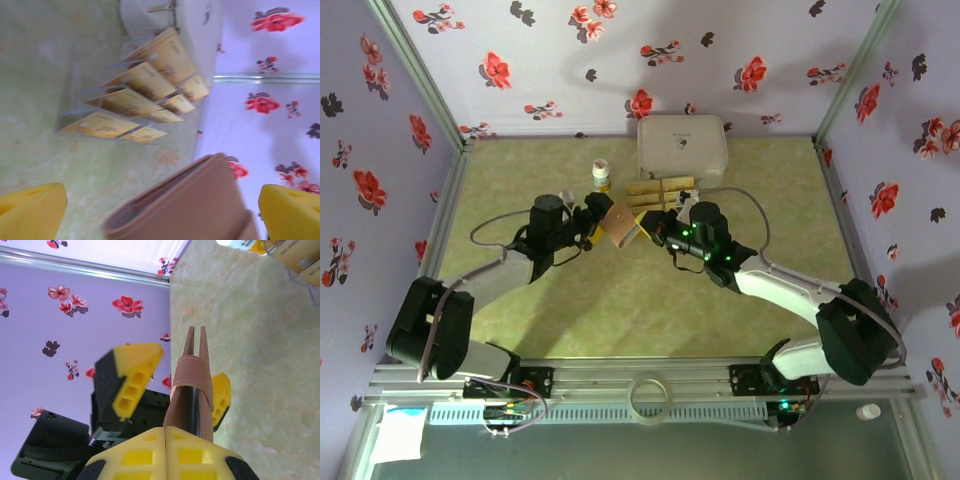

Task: Put the credit cards into the card holder

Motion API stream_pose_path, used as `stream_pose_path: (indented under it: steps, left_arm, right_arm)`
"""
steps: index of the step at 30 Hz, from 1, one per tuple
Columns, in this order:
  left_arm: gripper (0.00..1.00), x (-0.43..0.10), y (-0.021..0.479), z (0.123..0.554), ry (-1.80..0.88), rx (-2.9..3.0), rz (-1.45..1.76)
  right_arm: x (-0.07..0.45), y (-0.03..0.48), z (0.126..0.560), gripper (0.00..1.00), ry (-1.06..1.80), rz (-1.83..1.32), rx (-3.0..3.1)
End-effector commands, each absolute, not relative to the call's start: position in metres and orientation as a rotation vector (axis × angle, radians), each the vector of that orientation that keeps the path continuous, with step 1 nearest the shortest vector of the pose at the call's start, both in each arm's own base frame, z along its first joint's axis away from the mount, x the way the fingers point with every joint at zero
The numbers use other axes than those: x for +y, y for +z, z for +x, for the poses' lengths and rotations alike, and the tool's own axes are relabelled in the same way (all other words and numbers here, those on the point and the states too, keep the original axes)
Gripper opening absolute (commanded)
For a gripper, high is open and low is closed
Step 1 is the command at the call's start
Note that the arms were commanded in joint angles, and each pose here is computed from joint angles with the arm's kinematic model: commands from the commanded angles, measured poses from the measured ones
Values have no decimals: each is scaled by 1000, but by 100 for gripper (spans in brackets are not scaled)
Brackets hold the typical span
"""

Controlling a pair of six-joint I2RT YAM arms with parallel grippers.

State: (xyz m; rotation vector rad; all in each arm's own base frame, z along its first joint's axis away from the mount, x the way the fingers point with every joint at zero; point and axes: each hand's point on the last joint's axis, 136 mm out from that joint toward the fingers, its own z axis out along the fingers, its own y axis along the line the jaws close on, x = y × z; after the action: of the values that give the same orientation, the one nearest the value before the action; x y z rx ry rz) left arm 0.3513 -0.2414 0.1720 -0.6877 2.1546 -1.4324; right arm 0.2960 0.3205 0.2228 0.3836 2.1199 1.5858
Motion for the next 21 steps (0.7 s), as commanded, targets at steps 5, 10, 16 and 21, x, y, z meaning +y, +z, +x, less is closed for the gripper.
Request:
stream_pose_path:
  steps: [5, 10, 16, 21]
  left_arm:
    - [74, -247, 202, 363, -1599, 1981, -684]
    - [64, -246, 201, 361, -1615, 1963, -684]
    - [64, -245, 198, 359, -1587, 1980, -665]
    - [61, -244, 193, 357, -1574, 1996, -662]
  right_arm:
    - [332, 228, 298, 0, 1638, 402, 2061]
    - [326, 214, 296, 0, 1610, 428, 2072]
    - [318, 203, 296, 0, 1568, 458, 2079]
    - [313, 199, 296, 0, 1541, 472, 2079]
